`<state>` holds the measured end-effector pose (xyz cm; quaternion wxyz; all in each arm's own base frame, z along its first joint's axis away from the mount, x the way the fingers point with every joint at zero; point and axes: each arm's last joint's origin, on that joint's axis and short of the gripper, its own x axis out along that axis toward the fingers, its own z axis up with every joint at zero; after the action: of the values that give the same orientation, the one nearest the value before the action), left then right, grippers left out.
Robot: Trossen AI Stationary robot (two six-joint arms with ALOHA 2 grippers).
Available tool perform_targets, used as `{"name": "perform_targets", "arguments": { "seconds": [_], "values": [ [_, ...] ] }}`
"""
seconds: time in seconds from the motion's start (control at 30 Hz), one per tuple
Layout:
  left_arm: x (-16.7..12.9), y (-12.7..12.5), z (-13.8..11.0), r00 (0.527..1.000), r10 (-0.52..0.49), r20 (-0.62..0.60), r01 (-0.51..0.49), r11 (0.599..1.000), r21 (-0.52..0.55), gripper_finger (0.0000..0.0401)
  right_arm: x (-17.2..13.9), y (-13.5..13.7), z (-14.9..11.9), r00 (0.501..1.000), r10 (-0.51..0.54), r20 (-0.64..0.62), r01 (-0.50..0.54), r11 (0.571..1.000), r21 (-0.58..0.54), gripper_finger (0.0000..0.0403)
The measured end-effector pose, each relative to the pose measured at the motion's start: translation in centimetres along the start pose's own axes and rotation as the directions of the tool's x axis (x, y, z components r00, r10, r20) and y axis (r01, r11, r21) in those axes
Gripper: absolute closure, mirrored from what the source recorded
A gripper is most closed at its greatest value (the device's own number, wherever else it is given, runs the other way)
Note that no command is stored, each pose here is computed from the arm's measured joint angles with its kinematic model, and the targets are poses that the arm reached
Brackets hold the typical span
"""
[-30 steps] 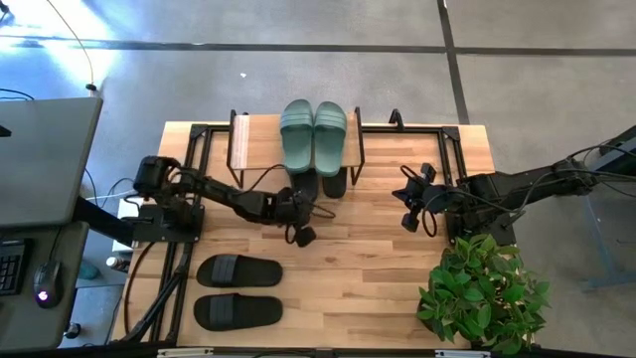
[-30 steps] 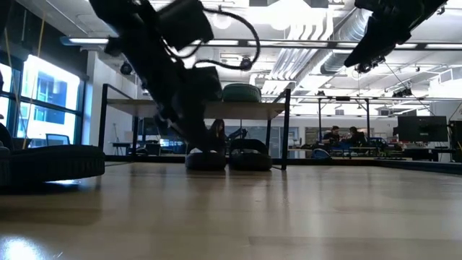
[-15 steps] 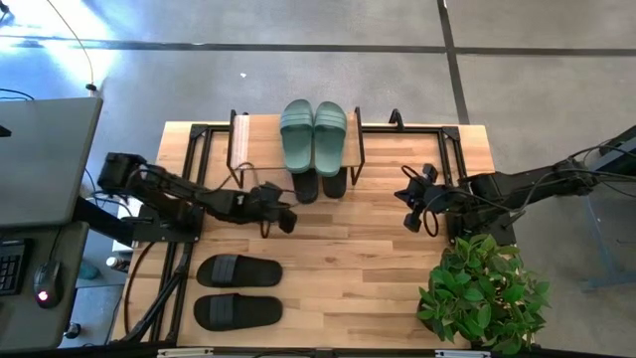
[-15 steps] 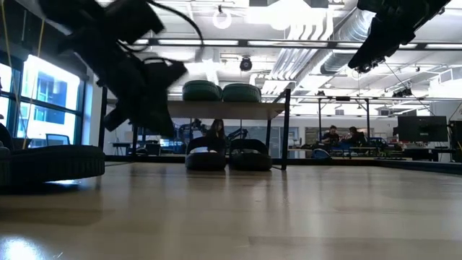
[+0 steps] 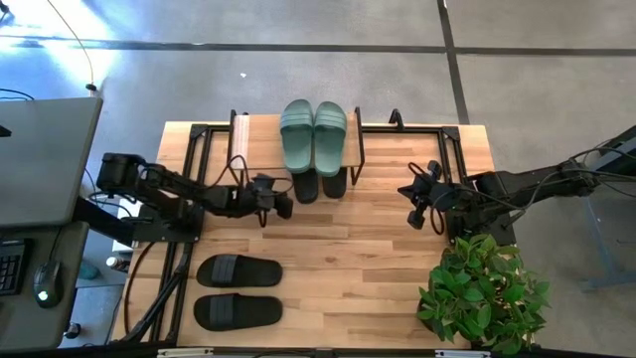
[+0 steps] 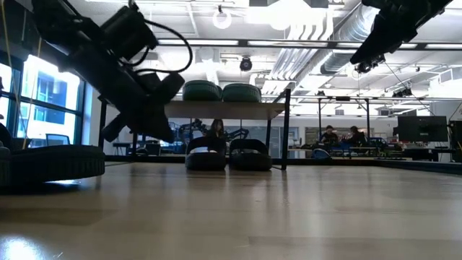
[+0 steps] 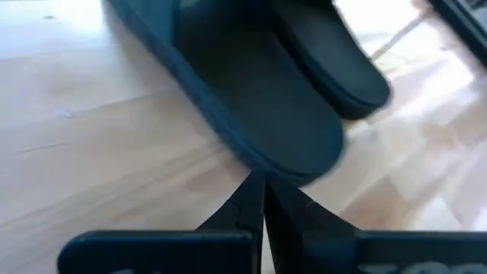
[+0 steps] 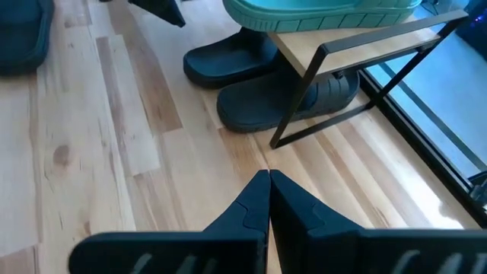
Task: Pick and place slides into the shelf
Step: Put the black slide under the shelf
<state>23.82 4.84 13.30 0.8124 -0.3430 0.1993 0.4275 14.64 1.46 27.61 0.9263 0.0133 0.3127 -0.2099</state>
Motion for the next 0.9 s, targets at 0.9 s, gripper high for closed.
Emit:
{"name": "perform_targets", "arguments": {
  "seconds": [0.9],
  "values": [
    [5.7,-4.3,-0.3,0.997,0.068,-0.024,-0.064,0.989,0.134,0.0401,0.0,0.0,-0.1,1.000,0.006,-0.010,-0.006,1.000,0.029,0.0402]
  ]
}}
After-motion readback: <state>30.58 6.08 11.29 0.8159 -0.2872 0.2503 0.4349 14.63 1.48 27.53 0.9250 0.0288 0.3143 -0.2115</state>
